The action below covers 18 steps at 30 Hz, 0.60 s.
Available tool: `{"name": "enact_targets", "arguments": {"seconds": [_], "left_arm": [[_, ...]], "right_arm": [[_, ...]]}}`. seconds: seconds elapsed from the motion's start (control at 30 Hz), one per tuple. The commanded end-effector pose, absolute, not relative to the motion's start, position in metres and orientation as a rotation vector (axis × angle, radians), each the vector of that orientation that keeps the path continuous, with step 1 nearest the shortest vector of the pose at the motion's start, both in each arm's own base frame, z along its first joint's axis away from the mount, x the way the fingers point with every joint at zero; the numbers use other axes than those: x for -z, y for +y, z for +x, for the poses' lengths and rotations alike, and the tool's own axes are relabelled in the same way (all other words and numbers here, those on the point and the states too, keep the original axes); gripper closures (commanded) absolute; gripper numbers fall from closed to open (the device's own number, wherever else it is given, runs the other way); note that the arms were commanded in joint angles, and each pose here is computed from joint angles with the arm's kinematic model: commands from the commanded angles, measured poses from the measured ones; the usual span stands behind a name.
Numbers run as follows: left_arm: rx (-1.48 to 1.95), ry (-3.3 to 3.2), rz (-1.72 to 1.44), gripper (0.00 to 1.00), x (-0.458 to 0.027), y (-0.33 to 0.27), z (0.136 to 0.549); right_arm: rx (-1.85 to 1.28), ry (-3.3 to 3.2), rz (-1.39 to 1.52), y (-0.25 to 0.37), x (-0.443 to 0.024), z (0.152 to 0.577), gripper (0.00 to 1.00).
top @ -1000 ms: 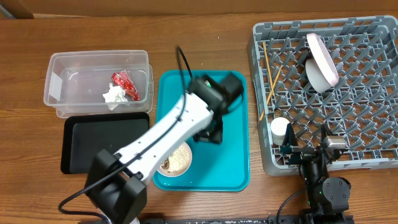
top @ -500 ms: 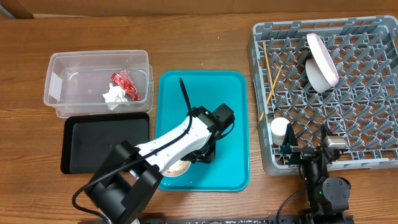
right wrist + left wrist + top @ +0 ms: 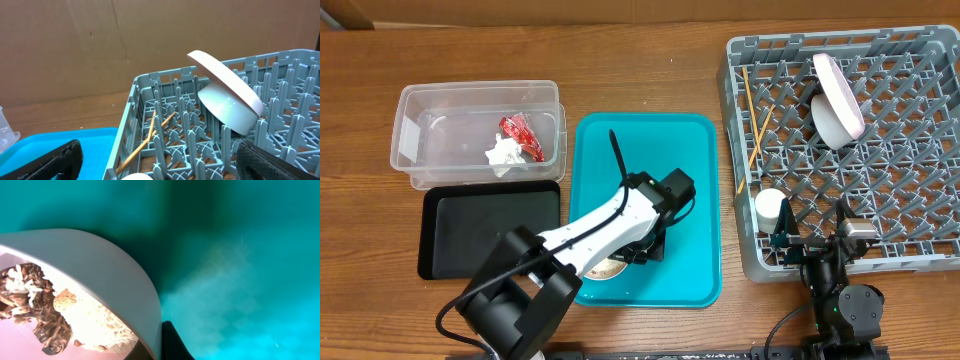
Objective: Sort waste into correct bins and load items into the dishwasher
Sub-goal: 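Move the left gripper to the soiled white dish and grasp its rim, then tip the dish over the black tray to dump the food scraps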
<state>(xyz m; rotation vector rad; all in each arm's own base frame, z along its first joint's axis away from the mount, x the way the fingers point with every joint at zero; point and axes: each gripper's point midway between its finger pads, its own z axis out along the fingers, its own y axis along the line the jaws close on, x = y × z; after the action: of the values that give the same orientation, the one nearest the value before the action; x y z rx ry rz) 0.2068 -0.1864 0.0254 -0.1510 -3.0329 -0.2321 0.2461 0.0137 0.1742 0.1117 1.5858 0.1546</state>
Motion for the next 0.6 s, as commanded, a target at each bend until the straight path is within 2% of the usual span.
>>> {"name": "enact_targets", "arguments": {"seconds": [0.0,0.17,0.37,0.57], "left_arm": [[0.072,-3.098,-0.122,0.96,-0.062,-0.202,0.229],[-0.147,-3.188,-0.001,0.96,-0.112,-0.193,0.243],[-0.319,-3.281,0.226,0.96,-0.163,-0.137,0.259],[-0.630,-3.238,0.343,0.96,-0.178,-0.092,0.268]], "right_arm": [[-0.151,1.583,0.121,0.012,-0.172,0.246,0.00],[-0.150,1.583,0.121,0.012,-0.172,0.246,0.00],[-0.150,1.583,0.121,0.012,-0.172,0.246,0.00],[-0.150,1.583,0.121,0.012,-0.172,0.246,0.00]]}}
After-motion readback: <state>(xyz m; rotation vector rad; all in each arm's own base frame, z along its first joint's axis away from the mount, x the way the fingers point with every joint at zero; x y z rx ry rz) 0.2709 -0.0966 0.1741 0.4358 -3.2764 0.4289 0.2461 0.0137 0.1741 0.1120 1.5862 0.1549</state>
